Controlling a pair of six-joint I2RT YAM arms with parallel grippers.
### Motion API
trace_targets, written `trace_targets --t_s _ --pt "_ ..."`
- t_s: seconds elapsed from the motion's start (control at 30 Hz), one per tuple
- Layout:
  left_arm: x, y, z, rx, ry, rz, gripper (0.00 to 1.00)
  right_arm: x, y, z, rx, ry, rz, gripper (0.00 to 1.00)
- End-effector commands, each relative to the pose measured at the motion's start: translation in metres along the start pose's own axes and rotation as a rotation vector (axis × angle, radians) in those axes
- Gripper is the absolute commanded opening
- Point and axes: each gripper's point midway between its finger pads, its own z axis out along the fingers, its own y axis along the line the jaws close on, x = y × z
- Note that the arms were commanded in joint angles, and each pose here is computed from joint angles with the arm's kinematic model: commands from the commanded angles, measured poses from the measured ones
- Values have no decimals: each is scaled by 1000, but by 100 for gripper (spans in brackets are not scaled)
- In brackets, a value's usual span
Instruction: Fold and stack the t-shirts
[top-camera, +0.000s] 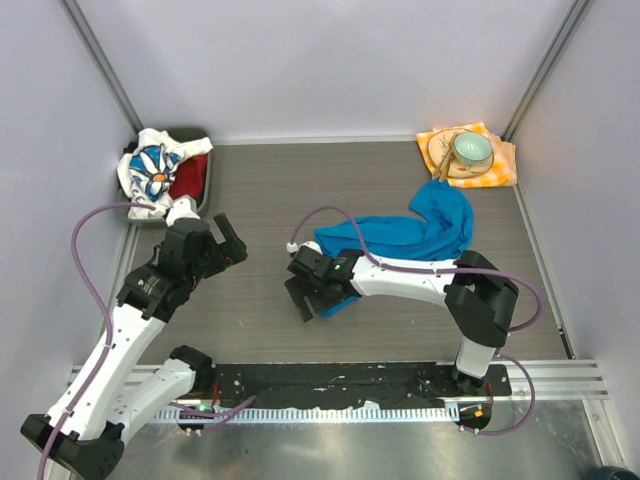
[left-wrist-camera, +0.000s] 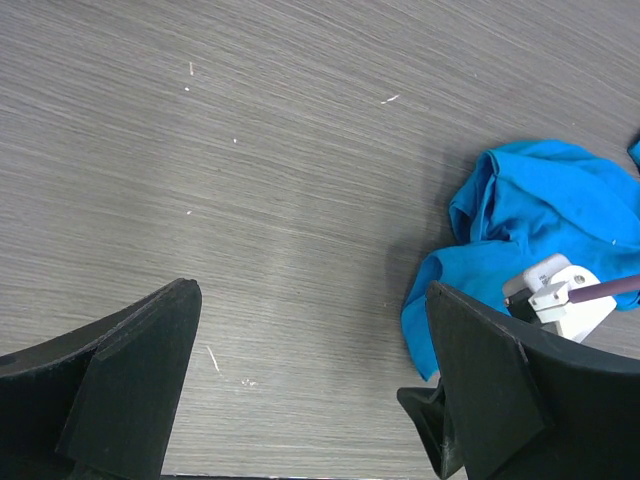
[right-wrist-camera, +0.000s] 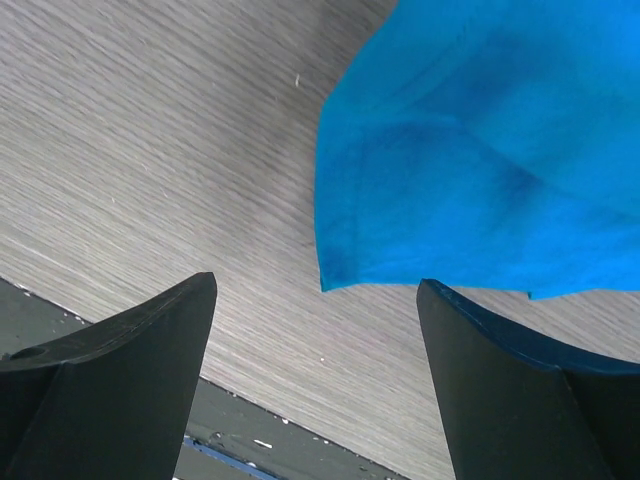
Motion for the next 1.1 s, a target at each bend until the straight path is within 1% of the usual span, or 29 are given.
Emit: trace_targets --t_s 0.0,0.37,0.47,0.57,0.83,0.87,0.93,0.97,1.03,1.07 --pt "-5 -2 6 3 -24 4 100 -14 4 1 29 -21 -45 88" --pt "-5 0 6 -5 -26 14 100 -3 0 20 49 14 -62 84" --pt "-6 -1 7 -3 -27 13 100 2 -4 25 69 28 -69 80" --pt "-5 -1 7 -4 -22 15 100 9 -8 31 79 43 -71 71" --pt "-4 0 9 -8 -21 16 100 21 -18 40 115 61 -73 58" --pt "-3 0 10 -8 -18 16 100 21 -19 41 119 62 -72 52" --pt "-2 0 11 -9 -17 17 100 24 -23 43 134 68 -75 45" --pt "-2 0 11 -8 -18 17 100 26 -24 44 139 70 -74 35" --pt "-1 1 11 -12 -13 17 100 28 -27 43 151 76 -76 25" --pt "-1 0 11 -10 -13 16 100 27 -28 42 157 74 -78 14"
